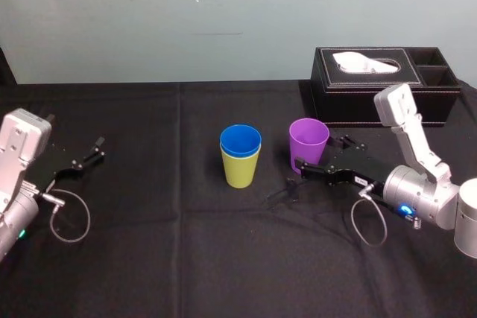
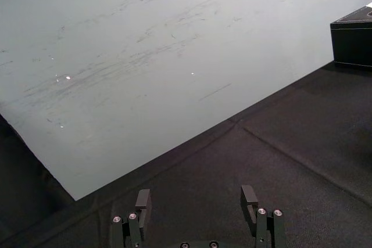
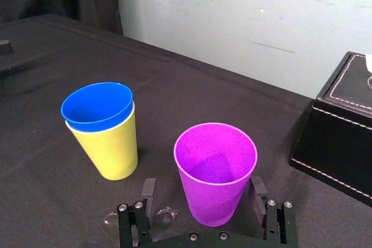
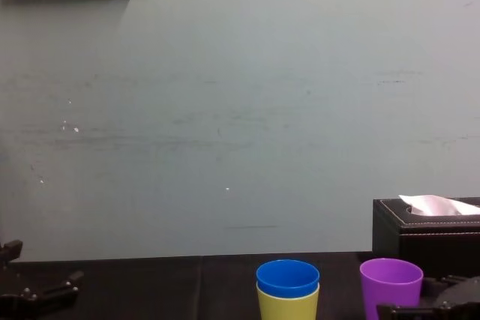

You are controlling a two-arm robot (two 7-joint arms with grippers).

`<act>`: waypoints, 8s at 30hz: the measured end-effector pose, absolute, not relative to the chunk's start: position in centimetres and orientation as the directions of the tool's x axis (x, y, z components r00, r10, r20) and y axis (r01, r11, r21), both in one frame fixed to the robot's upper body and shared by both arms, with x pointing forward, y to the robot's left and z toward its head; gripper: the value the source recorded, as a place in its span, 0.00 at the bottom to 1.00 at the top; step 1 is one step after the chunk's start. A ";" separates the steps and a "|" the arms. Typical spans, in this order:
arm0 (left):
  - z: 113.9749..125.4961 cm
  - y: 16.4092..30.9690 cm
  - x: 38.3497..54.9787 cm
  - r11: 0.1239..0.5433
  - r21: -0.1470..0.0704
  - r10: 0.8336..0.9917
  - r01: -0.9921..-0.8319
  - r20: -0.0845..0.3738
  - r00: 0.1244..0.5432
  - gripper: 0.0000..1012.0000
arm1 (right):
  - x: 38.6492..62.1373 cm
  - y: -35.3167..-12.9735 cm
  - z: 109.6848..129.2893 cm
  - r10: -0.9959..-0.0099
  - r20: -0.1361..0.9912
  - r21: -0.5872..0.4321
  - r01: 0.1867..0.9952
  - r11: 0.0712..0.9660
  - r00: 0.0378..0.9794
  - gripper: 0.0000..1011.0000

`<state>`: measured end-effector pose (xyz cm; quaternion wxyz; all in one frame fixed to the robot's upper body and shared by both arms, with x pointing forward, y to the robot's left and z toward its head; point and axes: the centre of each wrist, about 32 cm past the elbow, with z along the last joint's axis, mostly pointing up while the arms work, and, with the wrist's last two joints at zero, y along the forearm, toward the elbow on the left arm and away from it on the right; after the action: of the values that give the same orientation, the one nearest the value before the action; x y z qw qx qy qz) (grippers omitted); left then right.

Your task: Stack the three plastic cups sequentially using one hand.

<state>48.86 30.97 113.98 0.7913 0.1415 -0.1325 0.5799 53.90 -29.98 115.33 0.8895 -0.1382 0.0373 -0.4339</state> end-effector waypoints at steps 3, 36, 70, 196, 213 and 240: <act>114.0 31.0 48.9 0.287 0.070 0.880 -0.955 0.374 0.292 1.00 | 53.9 -29.9 115.3 -0.782 0.053 -0.278 0.761 0.586 0.622 0.99; 114.0 31.0 48.9 0.287 0.070 0.880 -0.955 0.374 0.292 1.00 | 54.9 -29.5 115.5 -0.790 0.085 -0.281 0.776 0.565 0.607 0.99; 114.0 31.0 48.9 0.287 0.070 0.880 -0.955 0.374 0.292 1.00 | 56.0 -29.0 115.3 -0.785 0.087 -0.284 0.771 0.570 0.613 0.78; 114.0 31.0 48.9 0.287 0.070 0.880 -0.955 0.374 0.292 1.00 | 54.8 -21.5 122.0 -0.673 0.106 -0.203 0.678 0.706 0.732 0.72; 114.0 31.0 48.9 0.287 0.070 0.880 -0.955 0.374 0.292 1.00 | 55.2 -21.6 120.9 -0.671 0.097 -0.221 0.674 0.705 0.735 0.72; 114.0 31.0 48.9 0.287 0.070 0.880 -0.955 0.374 0.292 1.00 | 55.2 -21.6 120.8 -0.671 0.094 -0.220 0.672 0.707 0.736 0.99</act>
<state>48.86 30.97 113.98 0.7913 0.1415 -0.1324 0.5799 55.23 -21.62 120.77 0.9237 -0.1207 -0.0035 -0.3635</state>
